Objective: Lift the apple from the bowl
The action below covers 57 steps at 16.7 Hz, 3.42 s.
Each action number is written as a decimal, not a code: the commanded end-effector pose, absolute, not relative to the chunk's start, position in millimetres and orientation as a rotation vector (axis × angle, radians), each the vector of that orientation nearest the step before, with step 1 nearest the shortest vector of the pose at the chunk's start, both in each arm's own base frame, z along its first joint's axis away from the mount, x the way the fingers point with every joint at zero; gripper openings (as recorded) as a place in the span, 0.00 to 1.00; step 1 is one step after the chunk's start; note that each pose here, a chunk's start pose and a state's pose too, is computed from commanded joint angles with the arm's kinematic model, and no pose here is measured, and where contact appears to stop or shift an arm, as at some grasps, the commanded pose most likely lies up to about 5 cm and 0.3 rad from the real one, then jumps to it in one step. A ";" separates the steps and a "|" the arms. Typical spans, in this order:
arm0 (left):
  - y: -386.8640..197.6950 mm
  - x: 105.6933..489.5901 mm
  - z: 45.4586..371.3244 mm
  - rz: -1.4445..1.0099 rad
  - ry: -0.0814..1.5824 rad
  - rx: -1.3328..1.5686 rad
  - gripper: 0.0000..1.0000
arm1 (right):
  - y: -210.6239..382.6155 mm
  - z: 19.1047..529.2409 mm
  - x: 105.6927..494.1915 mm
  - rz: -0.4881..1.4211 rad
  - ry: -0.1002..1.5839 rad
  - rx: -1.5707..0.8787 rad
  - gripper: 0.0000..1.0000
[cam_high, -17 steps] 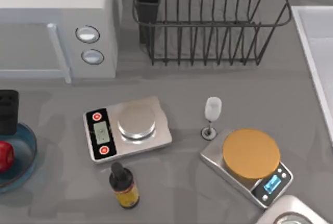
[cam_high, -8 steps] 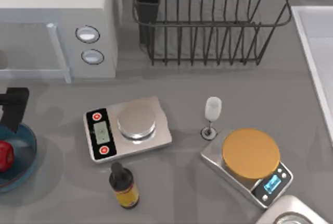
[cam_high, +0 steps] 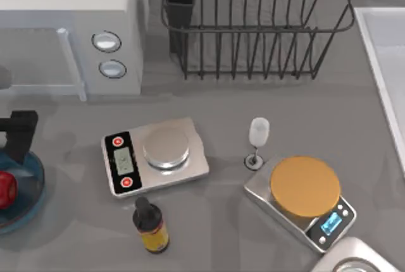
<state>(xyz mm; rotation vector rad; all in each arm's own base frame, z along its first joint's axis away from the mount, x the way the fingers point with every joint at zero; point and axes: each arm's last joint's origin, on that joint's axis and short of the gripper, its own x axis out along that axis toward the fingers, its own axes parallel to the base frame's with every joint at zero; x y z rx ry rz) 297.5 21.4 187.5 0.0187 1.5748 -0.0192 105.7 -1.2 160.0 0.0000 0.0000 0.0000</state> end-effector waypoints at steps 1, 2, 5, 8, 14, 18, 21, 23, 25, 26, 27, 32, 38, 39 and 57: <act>21.6 298.5 178.6 -0.019 1.576 0.018 1.00 | -1.2 160.0 105.7 0.000 0.000 0.000 1.00; 21.8 299.8 168.0 -0.018 1.573 0.018 1.00 | -1.2 160.0 105.7 0.000 0.000 0.000 1.00; 22.5 302.2 132.8 -0.016 1.553 0.018 1.00 | -1.2 160.0 105.7 0.000 0.000 0.000 1.00; 22.7 298.4 105.4 -0.015 1.564 0.016 1.00 | -1.2 160.0 105.7 0.000 0.000 0.000 1.00; 22.8 297.1 100.1 -0.016 1.571 0.016 0.92 | -1.2 160.0 105.7 0.000 0.000 0.000 1.00; 22.8 297.1 100.1 -0.016 1.571 0.016 0.62 | -1.2 160.0 105.7 0.000 0.000 0.000 1.00; 22.8 297.1 100.1 -0.016 1.571 0.016 0.40 | -1.2 160.0 105.7 0.000 0.000 0.000 1.00; 22.8 297.1 100.1 -0.016 1.571 0.016 0.25 | -1.2 160.0 105.7 0.000 0.000 0.000 1.00; 22.8 297.1 100.1 -0.016 1.571 0.016 0.10 | -1.2 160.0 105.7 0.000 0.000 0.000 1.00; 22.8 297.1 100.1 -0.016 1.571 0.016 0.02 | -1.2 160.0 105.7 0.000 0.000 0.000 1.00; 22.8 297.1 100.1 -0.016 1.571 0.016 0.00 | -1.2 160.0 105.7 0.000 0.000 0.000 1.00; 22.8 297.1 100.1 -0.016 1.571 0.016 0.00 | -1.2 160.0 105.7 0.000 0.000 0.000 1.00; 26.8 298.7 130.4 0.014 1.542 0.006 0.00 | -1.2 160.0 105.7 0.000 0.000 0.000 1.00; 30.5 301.9 135.9 0.024 1.548 -0.014 0.00 | -1.2 160.0 105.7 0.000 0.000 0.000 1.00; 22.2 294.7 375.2 0.002 1.534 0.032 0.00 | -1.2 160.0 105.7 0.000 0.000 0.000 1.00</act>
